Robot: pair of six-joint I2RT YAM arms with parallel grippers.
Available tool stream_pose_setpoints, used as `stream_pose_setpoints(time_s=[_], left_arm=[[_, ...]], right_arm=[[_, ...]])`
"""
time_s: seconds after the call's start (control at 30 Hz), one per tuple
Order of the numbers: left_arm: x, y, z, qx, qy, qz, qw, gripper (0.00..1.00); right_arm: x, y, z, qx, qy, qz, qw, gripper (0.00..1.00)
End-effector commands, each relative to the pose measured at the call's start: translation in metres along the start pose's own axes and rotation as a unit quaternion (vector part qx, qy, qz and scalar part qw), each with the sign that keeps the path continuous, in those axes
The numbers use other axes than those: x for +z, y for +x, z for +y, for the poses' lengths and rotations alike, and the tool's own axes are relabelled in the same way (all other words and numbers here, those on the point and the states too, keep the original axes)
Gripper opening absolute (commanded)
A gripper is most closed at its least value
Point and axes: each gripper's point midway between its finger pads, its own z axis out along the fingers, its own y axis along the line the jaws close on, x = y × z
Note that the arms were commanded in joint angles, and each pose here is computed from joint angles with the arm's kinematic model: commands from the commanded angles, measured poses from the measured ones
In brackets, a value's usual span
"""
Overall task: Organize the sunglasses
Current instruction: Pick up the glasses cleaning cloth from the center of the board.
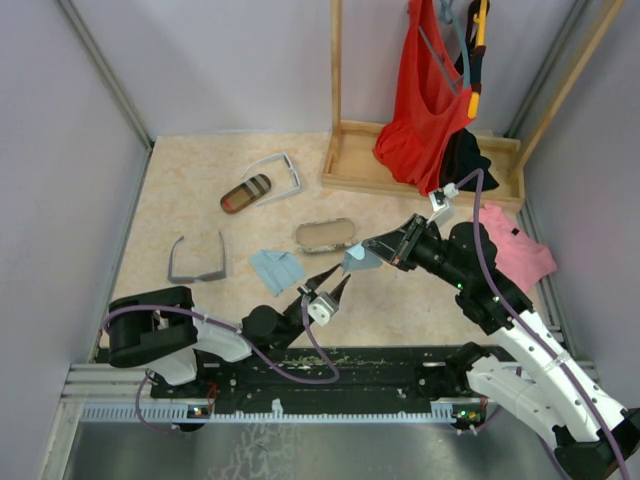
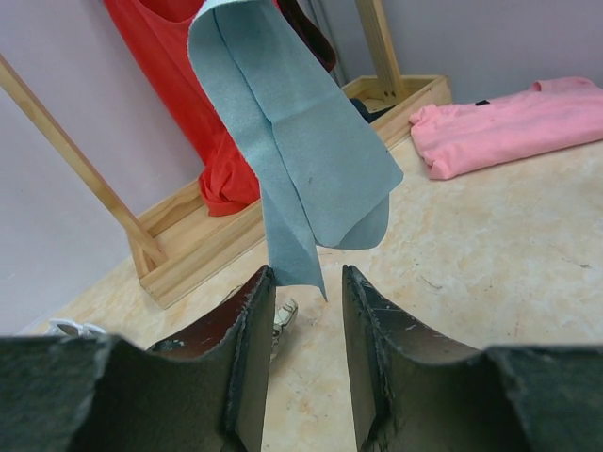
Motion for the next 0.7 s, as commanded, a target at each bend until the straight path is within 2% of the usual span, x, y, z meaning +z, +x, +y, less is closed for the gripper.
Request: stream_pose_setpoints(time_s=[0.0, 0.47, 0.67], left_arm=[[0.0073, -0.0471, 0.0240, -0.045, -0.059, -0.086, 0.994, 0.41], [0.0083, -0.0474, 0.0219, -0.041, -0.057, -0.087, 0.994, 0.33], [0.0086, -0.0453, 0.0215, -0.041, -0.058, -0.084, 0.994, 0.18]], right_arm=[[-0.0059, -0.0139, 0.0276, -0.017, -0.044, -0.023, 0.999, 0.00], [-0.0051, -0.0122, 0.0263, -0.017, -0.044, -0.021, 0.999, 0.00], [-0.0060, -0.0129, 0.0262, -0.017, -0.044, -0.023, 0.999, 0.00]])
